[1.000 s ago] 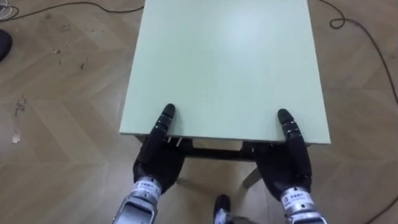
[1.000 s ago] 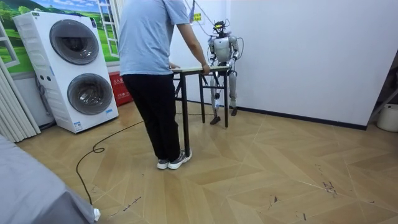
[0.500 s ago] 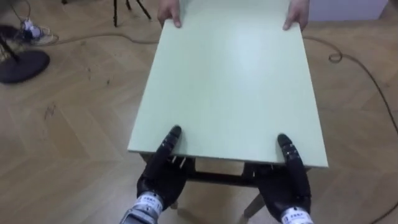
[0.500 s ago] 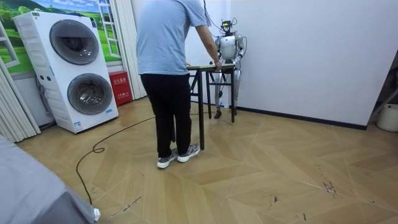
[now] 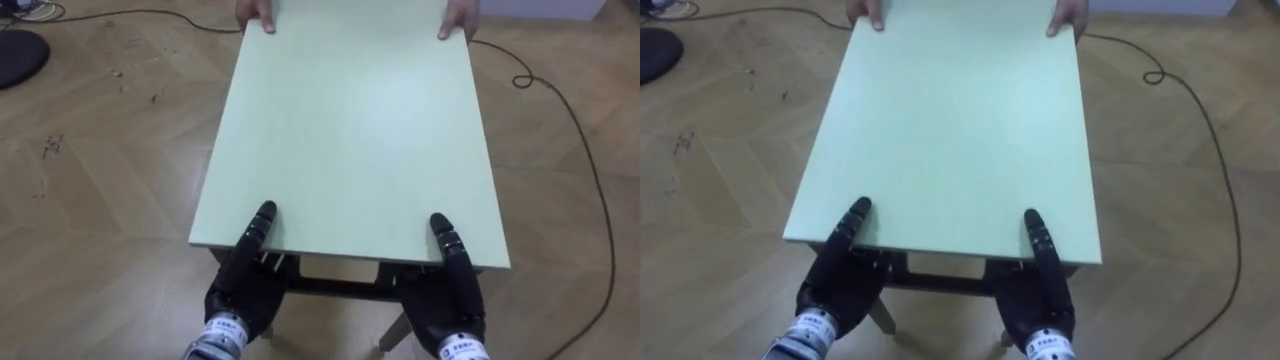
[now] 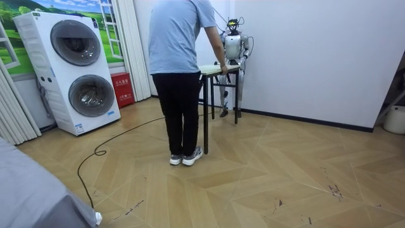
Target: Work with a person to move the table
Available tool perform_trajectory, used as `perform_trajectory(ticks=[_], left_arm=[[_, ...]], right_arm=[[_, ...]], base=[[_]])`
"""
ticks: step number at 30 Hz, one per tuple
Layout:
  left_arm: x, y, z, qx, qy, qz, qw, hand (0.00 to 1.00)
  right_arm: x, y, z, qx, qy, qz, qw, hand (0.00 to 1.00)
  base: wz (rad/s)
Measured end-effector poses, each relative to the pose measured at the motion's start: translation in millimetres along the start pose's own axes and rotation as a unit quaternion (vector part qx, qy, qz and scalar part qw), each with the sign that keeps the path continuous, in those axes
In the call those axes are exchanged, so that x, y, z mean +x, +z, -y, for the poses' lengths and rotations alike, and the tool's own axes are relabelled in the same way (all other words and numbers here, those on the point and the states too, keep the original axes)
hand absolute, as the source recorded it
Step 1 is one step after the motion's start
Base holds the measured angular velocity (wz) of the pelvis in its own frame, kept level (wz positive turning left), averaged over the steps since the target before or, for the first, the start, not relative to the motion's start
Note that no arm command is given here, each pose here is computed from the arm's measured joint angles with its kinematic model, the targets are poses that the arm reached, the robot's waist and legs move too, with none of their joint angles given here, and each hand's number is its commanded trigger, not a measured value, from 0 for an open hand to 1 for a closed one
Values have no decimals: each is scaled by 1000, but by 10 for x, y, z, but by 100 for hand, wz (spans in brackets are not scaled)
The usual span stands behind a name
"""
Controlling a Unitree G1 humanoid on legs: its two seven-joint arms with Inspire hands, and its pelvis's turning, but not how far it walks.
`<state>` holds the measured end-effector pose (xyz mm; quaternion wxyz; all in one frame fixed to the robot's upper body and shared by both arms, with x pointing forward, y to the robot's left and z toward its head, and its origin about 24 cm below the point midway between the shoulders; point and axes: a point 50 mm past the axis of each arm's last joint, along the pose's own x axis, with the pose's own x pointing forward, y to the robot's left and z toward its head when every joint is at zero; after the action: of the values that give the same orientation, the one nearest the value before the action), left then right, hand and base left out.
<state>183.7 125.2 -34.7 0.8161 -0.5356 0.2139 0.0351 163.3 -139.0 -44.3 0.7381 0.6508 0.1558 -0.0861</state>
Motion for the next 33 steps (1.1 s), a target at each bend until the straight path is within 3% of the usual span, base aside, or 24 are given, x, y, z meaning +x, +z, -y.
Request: perform_trajectory(ticks=[33], left_arm=[[-79, -108, -35, -30, 6, -5, 1000, 100]], right_arm=[[7, 76, -31, -33, 18, 2, 999, 100]], base=[[22]])
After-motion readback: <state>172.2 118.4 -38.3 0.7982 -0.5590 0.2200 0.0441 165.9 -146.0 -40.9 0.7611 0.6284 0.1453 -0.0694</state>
